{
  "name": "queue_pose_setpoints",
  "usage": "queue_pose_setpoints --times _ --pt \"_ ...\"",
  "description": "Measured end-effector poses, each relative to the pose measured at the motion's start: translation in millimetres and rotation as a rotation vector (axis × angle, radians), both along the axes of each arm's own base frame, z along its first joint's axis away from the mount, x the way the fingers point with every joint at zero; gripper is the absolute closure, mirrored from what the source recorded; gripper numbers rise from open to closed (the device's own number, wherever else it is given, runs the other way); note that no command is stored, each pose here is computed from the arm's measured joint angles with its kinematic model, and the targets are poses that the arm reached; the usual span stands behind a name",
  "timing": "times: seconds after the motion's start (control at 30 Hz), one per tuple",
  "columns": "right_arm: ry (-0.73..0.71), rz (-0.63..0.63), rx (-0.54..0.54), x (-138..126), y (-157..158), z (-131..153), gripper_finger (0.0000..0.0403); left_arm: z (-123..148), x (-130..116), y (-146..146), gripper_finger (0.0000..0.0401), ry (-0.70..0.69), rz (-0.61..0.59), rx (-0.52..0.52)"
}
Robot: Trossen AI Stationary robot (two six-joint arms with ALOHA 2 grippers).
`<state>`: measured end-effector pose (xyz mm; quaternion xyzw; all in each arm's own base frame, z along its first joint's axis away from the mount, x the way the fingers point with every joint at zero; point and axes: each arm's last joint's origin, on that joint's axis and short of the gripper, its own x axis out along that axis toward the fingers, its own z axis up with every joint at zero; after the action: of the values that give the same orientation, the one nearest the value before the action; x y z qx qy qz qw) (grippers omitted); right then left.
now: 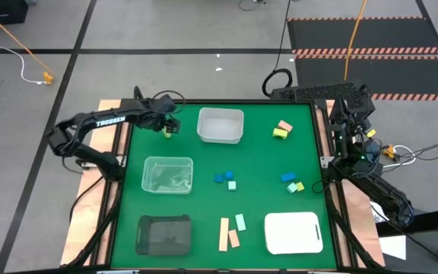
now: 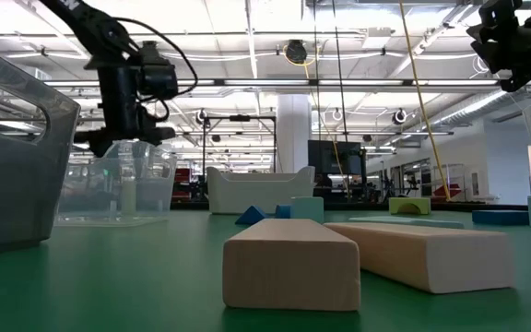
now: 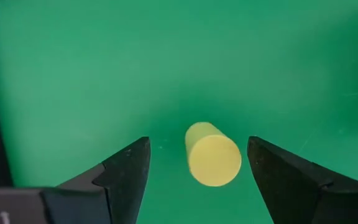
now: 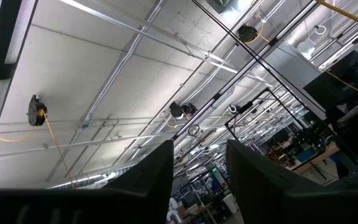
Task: Sort & place blocks by color
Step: Put the top left yellow cylinder block into the transparent bin
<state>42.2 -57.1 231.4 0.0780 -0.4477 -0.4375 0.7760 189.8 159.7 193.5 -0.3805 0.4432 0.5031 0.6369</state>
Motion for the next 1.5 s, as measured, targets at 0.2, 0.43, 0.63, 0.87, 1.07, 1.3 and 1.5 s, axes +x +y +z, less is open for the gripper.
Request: queue_pose_setpoints --times 0.2,0.43,0.63,0.87,1.07,1.3,1.5 --pt "0.000 0.000 0.000 0.0 0.0 0.0 0.0264 -10.0 4.1 2.8 0.0132 0.019 -0.016 -0.032" --pt "0.000 0.000 0.000 0.0 0.0 -0.1 0.0264 -17.4 5.8 4.4 0.0176 0.054 -0.032 -0.045" --pt "0.000 0.000 0.000 0.0 0.0 -0.1 0.0264 -27.7 9.0 6.7 0.0240 0.084 -0.069 -0.069" --pt "0.000 0.000 0.000 0.0 0.0 0.0 0.0264 -28.3 12.2 6.5 0.0269 0.062 -0.101 -0.071" --pt "0.000 0.000 0.000 0.0 0.0 -0.1 0.0264 -16.8 13.5 0.4 0.0269 -0.015 -0.121 -0.077" --pt "0.001 0.000 0.000 0.0 0.0 -0.1 0.0264 14.0 15.7 -6.5 0.0269 -0.174 -0.147 0.053" --pt "0.001 0.000 0.001 0.1 -0.1 -0.1 0.0264 43.6 16.9 -14.5 0.0269 -0.343 -0.160 0.176"
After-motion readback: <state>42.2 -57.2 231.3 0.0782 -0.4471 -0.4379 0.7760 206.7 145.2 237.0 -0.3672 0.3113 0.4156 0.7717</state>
